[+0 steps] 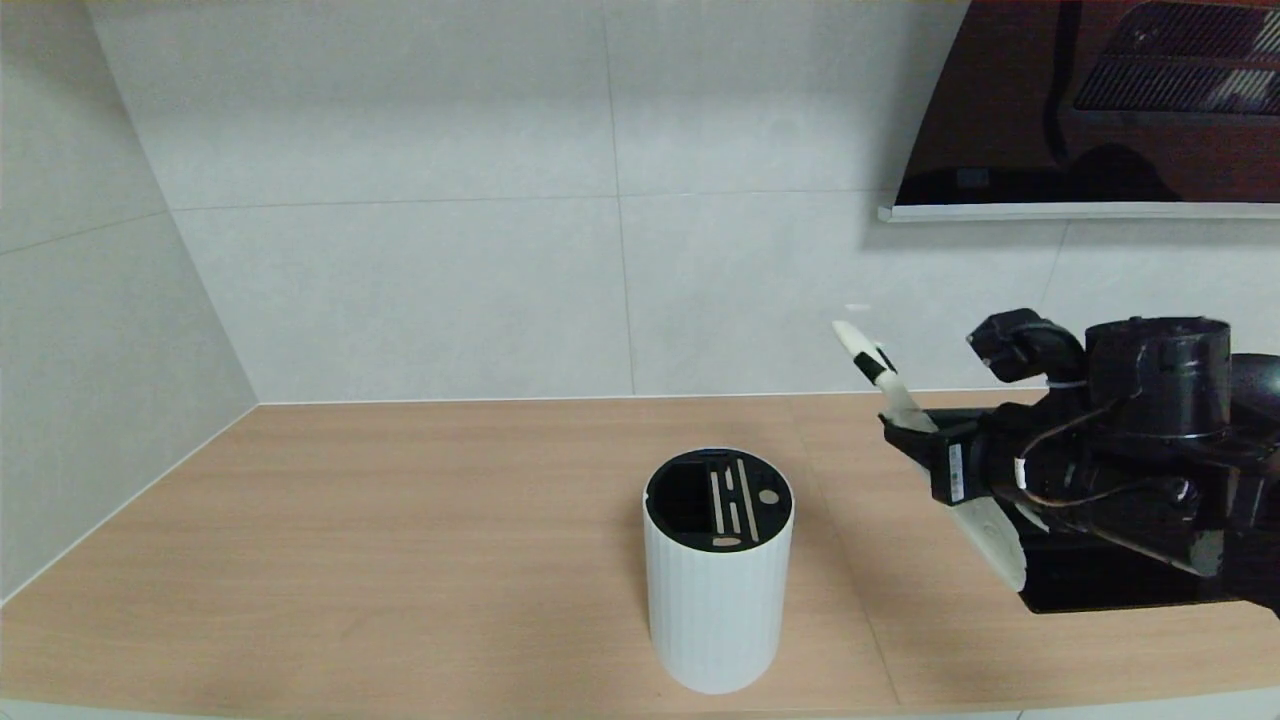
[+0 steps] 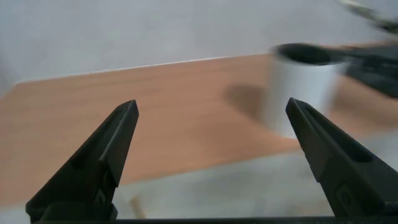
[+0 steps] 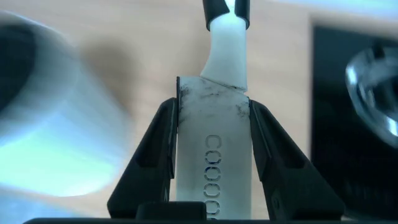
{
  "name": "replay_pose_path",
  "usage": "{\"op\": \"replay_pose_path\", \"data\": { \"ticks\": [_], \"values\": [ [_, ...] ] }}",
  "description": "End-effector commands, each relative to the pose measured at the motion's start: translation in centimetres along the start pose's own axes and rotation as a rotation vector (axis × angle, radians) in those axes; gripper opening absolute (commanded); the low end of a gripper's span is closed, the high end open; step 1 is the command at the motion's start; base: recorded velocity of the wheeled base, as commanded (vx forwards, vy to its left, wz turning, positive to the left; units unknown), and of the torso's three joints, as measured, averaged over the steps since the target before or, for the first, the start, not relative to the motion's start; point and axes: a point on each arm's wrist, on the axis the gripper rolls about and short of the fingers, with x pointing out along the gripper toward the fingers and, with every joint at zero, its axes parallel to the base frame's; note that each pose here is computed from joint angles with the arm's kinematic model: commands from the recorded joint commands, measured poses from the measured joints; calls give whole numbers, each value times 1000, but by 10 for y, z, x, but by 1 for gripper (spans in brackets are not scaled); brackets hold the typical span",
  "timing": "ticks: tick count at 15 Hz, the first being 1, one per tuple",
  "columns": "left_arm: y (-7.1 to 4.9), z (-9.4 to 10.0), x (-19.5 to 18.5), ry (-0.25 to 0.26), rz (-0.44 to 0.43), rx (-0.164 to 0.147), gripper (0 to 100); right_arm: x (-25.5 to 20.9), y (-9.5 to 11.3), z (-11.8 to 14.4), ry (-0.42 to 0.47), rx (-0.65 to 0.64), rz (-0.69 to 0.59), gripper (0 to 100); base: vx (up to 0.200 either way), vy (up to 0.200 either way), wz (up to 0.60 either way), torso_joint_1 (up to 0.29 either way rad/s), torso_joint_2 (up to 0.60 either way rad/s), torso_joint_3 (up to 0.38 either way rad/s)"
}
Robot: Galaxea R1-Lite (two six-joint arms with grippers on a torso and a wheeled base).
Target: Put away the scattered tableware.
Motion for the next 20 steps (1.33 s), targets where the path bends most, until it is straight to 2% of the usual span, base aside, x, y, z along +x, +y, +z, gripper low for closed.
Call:
{"op": "replay_pose_path", "data": {
  "ticks": [1, 2, 3, 4, 5, 6, 7, 9, 10, 11, 12, 13, 14, 16, 18, 20],
  "values": [
    [15, 81, 74, 193, -285, -84, 100, -27, 25, 42, -142, 4, 96, 0, 0, 0, 0, 0, 0, 0],
    [15, 81, 74, 193, -285, -84, 100, -27, 25, 42, -142, 4, 96, 0, 0, 0, 0, 0, 0, 0],
    [19, 93, 113, 256, -379, -164, 100, -25, 39, 46, -152, 1, 137, 0, 0, 0, 0, 0, 0, 0],
    [12, 91, 145, 298, -461, -256, 100, -27, 49, 47, -160, 6, 145, 0, 0, 0, 0, 0, 0, 0],
    [6, 88, 164, 316, -503, -328, 100, -28, 56, 46, -160, 11, 119, 0, 0, 0, 0, 0, 0, 0],
    [1, 83, 178, 322, -531, -385, 100, -31, 62, 45, -161, 9, 104, 0, 0, 0, 0, 0, 0, 0],
    [-3, 80, 189, 322, -551, -420, 100, -32, 65, 44, -160, 7, 102, 0, 0, 0, 0, 0, 0, 0],
    [-19, 69, 220, 303, -611, -563, 100, -36, 77, 47, -171, 48, 151, 0, 0, 0, 0, 0, 0, 0],
    [-28, 65, 234, 298, -630, -659, 100, -36, 87, 49, -169, 77, 184, 0, 0, 0, 0, 0, 0, 0],
    [-36, 61, 244, 307, -634, -736, 100, -35, 95, 47, -162, 81, 207, 0, 0, 0, 0, 0, 0, 0],
    [-43, 55, 256, 309, -618, -797, 100, -35, 105, 43, -149, 74, 237, 0, 0, 0, 0, 0, 0, 0],
    [-47, 50, 264, 299, -600, -802, 100, -35, 112, 39, -136, 65, 256, 0, 0, 0, 0, 0, 0, 0],
    [-52, 46, 268, 293, -597, -794, 100, -35, 117, 37, -129, 66, 269, 0, 0, 0, 0, 0, 0, 0],
    [-71, 38, 276, 277, -595, -775, 100, -31, 126, 32, -131, 83, 294, 0, 0, 0, 0, 0, 0, 0],
    [-77, 35, 282, 242, -588, -773, 100, -29, 133, 30, -134, 82, 310, 0, 0, 0, 0, 0, 0, 0],
    [-78, 34, 289, 197, -547, -778, 100, -32, 136, 29, -130, 79, 323, 0, 0, 0, 0, 0, 0, 0]
  ]
}}
